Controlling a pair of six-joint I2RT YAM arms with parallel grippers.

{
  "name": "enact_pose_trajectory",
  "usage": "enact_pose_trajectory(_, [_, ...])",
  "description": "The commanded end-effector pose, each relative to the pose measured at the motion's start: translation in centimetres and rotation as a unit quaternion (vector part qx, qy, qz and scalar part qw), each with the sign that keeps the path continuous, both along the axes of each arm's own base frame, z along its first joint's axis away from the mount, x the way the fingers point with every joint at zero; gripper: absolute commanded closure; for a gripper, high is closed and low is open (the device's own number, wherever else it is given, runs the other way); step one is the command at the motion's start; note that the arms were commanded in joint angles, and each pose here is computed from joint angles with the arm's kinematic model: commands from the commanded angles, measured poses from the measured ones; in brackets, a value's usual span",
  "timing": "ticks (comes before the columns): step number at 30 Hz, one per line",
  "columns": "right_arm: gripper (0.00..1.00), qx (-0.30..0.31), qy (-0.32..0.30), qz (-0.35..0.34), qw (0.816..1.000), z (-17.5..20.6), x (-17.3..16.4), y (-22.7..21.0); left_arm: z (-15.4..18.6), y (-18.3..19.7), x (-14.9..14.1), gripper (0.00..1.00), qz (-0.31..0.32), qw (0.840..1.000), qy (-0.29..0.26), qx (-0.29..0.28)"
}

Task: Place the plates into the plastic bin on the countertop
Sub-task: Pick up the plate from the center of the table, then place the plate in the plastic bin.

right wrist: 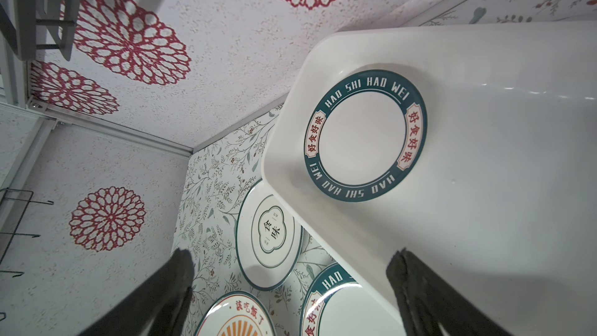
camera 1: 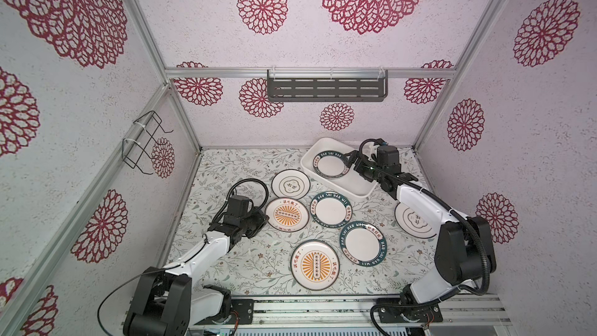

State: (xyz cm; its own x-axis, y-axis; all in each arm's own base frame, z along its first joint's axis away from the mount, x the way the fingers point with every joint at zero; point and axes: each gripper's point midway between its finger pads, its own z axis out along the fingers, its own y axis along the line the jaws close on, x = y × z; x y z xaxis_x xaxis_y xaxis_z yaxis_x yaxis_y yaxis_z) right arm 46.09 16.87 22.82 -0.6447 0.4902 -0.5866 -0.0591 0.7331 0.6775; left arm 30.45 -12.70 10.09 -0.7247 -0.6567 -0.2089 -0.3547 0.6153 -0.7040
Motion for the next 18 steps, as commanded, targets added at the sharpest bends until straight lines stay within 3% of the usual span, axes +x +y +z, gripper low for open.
enact_pose_trajectory(1, [0.01,0.014,-0.039,0.027,0.999,2.8,-0.2,0.7,4.6,1.1,0.6,0.96,0.001,0.998,-0.049,0.031])
enact_pose_trajectory(12, [0.01,0.06,-0.029,0.105,0.992,3.0,-1.4,3.4,16.0,0.9,5.3,0.96,-0.005,0.985,-0.165,0.043])
enact_pose_trajectory(18, [0.05,0.15,-0.049,0.173,0.972,5.3,-3.0,5.8,18.9,-1.7,9.5,0.96,-0.032,0.978,-0.203,0.023])
